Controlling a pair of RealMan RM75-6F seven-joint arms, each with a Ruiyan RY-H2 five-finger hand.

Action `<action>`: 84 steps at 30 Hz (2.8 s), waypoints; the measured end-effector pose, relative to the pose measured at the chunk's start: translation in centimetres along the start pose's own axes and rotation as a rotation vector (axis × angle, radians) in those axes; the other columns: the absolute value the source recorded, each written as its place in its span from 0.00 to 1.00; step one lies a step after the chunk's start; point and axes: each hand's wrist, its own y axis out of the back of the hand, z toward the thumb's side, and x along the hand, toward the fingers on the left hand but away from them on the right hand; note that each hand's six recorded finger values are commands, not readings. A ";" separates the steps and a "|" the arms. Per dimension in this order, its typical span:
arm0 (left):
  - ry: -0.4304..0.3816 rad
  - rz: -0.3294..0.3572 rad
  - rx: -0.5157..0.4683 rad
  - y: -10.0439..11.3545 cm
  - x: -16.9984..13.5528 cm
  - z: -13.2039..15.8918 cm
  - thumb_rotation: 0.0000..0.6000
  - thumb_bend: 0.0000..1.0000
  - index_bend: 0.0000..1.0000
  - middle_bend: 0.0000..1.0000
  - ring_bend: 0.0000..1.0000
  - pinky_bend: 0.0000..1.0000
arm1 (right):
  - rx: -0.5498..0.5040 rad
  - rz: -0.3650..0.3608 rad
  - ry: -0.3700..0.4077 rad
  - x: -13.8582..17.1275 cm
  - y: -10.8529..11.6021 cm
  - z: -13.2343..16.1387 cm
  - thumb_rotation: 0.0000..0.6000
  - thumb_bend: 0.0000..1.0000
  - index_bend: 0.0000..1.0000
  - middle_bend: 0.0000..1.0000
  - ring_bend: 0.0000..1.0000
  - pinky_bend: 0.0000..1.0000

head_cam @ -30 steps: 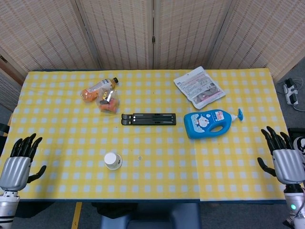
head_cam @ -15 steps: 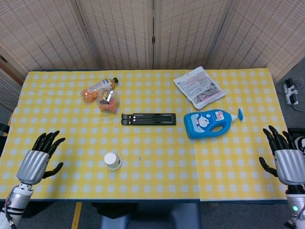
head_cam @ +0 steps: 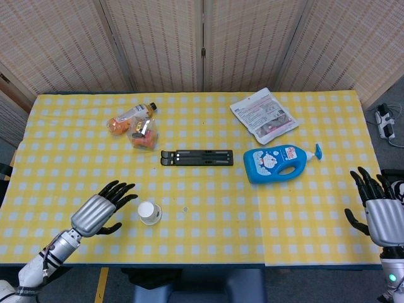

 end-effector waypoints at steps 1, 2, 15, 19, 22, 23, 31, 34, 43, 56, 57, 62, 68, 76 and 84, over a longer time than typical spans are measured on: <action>-0.006 -0.015 0.002 -0.1 0.4 0.1 1.00 0.37 0.18 0.06 0.06 0.00 | 0.000 0.000 0.000 0.0 0.0 0.0 1.00 0.35 0.00 0.07 0.17 0.09; -0.011 -0.032 0.002 -0.2 0.9 0.3 1.00 0.38 0.18 0.06 0.06 0.00 | -0.002 0.000 0.000 0.0 0.0 0.0 1.00 0.35 0.00 0.07 0.17 0.09; -0.033 -0.106 -0.006 -0.9 3.9 1.9 1.00 0.39 0.21 0.06 0.06 0.01 | -0.022 0.012 -0.001 0.0 -0.4 -0.3 1.00 0.35 0.00 0.07 0.17 0.09; -0.034 -0.113 -0.014 -1.2 4.6 2.4 1.00 0.39 0.22 0.06 0.06 0.01 | -0.025 0.017 0.001 0.0 -0.6 -0.4 1.00 0.35 0.00 0.07 0.17 0.09; -0.036 -0.119 -0.014 -1.2 5.1 2.6 1.00 0.40 0.23 0.06 0.06 0.01 | -0.026 0.016 0.001 0.0 -0.6 -0.4 1.00 0.35 0.00 0.07 0.18 0.09; -0.035 -0.120 -0.013 -1.3 5.2 2.7 1.00 0.40 0.23 0.06 0.06 0.01 | -0.026 0.015 0.001 0.0 -0.6 -0.5 1.00 0.35 0.00 0.07 0.18 0.09; -0.025 -0.131 -0.025 -1.8 5.7 2.9 1.00 0.41 0.25 0.06 0.06 0.01 | -0.029 0.014 -0.005 0.1 -0.6 -0.8 1.00 0.35 0.00 0.07 0.17 0.09; -0.019 -0.135 -0.026 -1.9 5.8 2.8 1.00 0.42 0.26 0.06 0.06 0.01 | -0.029 0.012 -0.005 0.0 -0.5 -0.8 1.00 0.35 0.00 0.07 0.17 0.09; -0.008 -0.124 -0.036 -2.1 6.0 2.7 1.00 0.42 0.28 0.07 0.06 0.03 | -0.031 0.015 -0.008 0.1 -0.6 -1.0 1.00 0.35 0.00 0.07 0.17 0.09; -0.001 -0.115 -0.039 -2.2 6.1 2.4 1.00 0.43 0.31 0.10 0.07 0.05 | -0.032 0.018 -0.010 0.2 -0.6 -1.0 1.00 0.35 0.00 0.07 0.17 0.09; -0.001 -0.115 -0.039 -2.2 6.1 2.4 1.00 0.43 0.31 0.10 0.07 0.05 | -0.032 0.018 -0.010 0.2 -0.6 -1.0 1.00 0.35 0.00 0.07 0.17 0.09; -0.002 -0.119 -0.033 -2.2 6.1 2.4 1.00 0.43 0.31 0.10 0.07 0.05 | -0.032 0.020 -0.010 0.1 -0.6 -1.0 1.00 0.35 0.00 0.07 0.17 0.09; -0.003 -0.123 -0.029 -2.2 6.1 2.5 1.00 0.45 0.34 0.11 0.08 0.05 | -0.033 0.021 -0.010 0.1 -0.6 -1.0 1.00 0.35 0.00 0.07 0.17 0.09; -0.004 -0.111 -0.032 -2.0 6.2 2.5 1.00 0.47 0.38 0.13 0.09 0.06 | -0.035 0.024 -0.013 0.2 -0.7 -1.0 1.00 0.35 0.00 0.07 0.17 0.09; -0.006 -0.079 -0.016 -0.4 5.9 2.3 1.00 0.47 0.40 0.16 0.11 0.06 | -0.034 0.019 -0.012 0.2 -0.5 -1.0 1.00 0.35 0.00 0.07 0.17 0.09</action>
